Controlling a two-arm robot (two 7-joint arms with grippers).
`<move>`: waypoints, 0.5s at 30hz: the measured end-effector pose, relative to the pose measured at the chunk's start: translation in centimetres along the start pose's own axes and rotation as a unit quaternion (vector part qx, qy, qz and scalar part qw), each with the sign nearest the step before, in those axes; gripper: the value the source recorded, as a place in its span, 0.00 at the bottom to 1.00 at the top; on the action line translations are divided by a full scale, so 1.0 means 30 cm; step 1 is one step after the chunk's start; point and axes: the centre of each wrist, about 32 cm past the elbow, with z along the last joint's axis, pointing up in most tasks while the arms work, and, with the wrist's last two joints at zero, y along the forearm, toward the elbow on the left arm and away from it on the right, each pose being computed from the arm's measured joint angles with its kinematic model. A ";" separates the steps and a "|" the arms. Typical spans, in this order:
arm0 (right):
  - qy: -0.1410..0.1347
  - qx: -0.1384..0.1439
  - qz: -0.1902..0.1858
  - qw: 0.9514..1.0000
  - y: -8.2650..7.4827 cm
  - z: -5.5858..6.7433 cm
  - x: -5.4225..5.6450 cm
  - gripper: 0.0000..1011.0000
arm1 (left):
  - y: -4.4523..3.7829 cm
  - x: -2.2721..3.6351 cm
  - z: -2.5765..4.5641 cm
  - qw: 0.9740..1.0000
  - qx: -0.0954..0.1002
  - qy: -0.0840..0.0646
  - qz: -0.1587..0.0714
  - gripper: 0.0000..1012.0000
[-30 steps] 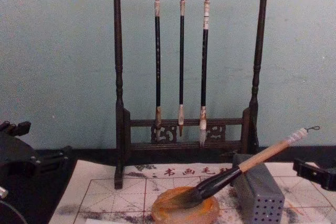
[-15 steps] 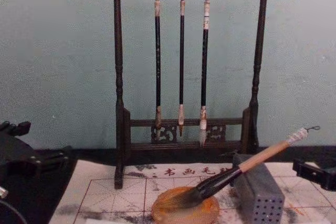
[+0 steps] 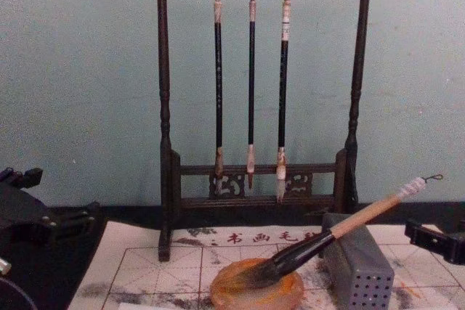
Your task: Pick up the brush from the inkstone, write on the paper, then place the brush back to its original position.
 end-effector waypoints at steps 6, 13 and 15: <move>0.000 0.000 0.000 1.000 0.000 0.000 0.000 0.99 | 0.000 0.000 0.000 1.000 0.000 0.000 0.000 0.99; 0.000 0.000 0.000 1.000 0.000 0.000 0.000 0.99 | 0.000 0.000 0.000 1.000 0.000 0.000 0.000 0.99; 0.000 0.000 0.000 1.000 0.000 0.000 0.000 0.99 | 0.000 0.000 0.000 1.000 0.000 0.000 0.000 0.99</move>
